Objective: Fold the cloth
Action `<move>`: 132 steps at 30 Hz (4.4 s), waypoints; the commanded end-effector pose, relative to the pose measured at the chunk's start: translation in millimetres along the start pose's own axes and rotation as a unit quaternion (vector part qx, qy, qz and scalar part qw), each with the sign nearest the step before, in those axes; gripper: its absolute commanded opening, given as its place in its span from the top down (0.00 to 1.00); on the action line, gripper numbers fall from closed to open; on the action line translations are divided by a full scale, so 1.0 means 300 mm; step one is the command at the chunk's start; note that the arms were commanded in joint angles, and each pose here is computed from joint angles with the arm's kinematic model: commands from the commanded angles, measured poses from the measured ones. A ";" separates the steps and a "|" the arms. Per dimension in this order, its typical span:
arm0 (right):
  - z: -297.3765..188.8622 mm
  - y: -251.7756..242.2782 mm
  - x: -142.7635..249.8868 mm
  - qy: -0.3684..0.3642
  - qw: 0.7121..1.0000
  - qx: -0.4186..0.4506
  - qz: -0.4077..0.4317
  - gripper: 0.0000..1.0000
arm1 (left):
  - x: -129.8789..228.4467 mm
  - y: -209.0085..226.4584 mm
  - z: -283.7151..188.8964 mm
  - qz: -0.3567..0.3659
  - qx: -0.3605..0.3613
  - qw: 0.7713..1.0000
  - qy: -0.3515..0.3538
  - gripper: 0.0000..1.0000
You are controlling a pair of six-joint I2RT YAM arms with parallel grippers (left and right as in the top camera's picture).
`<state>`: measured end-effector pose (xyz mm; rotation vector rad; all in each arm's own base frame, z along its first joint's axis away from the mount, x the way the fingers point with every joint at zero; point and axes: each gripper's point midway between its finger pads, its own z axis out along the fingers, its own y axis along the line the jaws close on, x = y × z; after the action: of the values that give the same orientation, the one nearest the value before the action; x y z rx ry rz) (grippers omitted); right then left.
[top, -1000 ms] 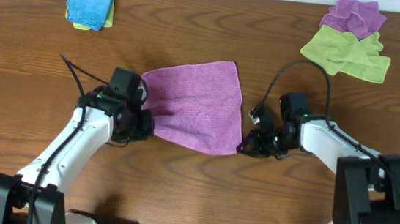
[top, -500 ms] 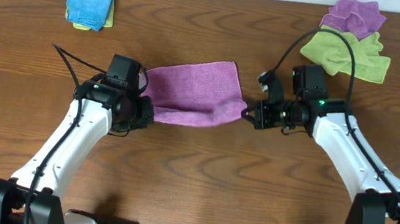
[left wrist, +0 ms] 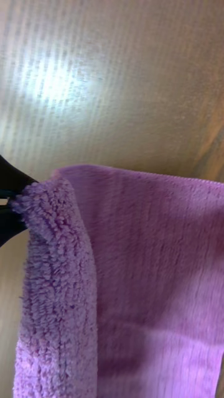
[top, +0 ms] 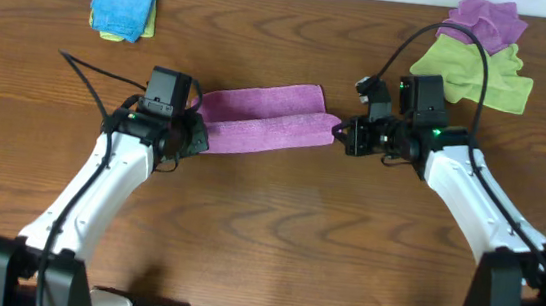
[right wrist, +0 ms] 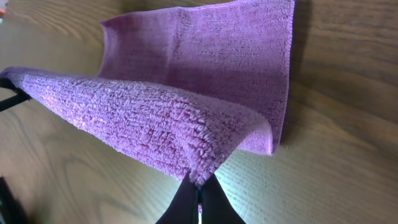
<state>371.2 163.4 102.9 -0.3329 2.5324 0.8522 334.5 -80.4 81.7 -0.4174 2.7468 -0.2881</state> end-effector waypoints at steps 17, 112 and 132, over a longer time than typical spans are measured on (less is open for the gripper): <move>0.194 -0.097 -0.191 -0.036 0.999 0.034 -0.011 0.99 | -0.269 -0.006 0.155 0.024 0.015 0.997 -0.073 0.94; 0.362 -0.172 -0.105 0.088 0.980 0.162 -0.078 0.99 | -0.117 0.003 0.407 0.103 -0.085 0.986 0.097 0.95; 0.359 -0.125 0.092 0.191 0.966 0.161 -0.066 0.98 | -0.059 0.059 0.386 0.123 -0.116 0.976 0.136 0.94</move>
<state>410.9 190.0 -0.1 -0.5394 2.8728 0.3347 406.8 -86.2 -2.5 -0.1284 2.9913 -0.0403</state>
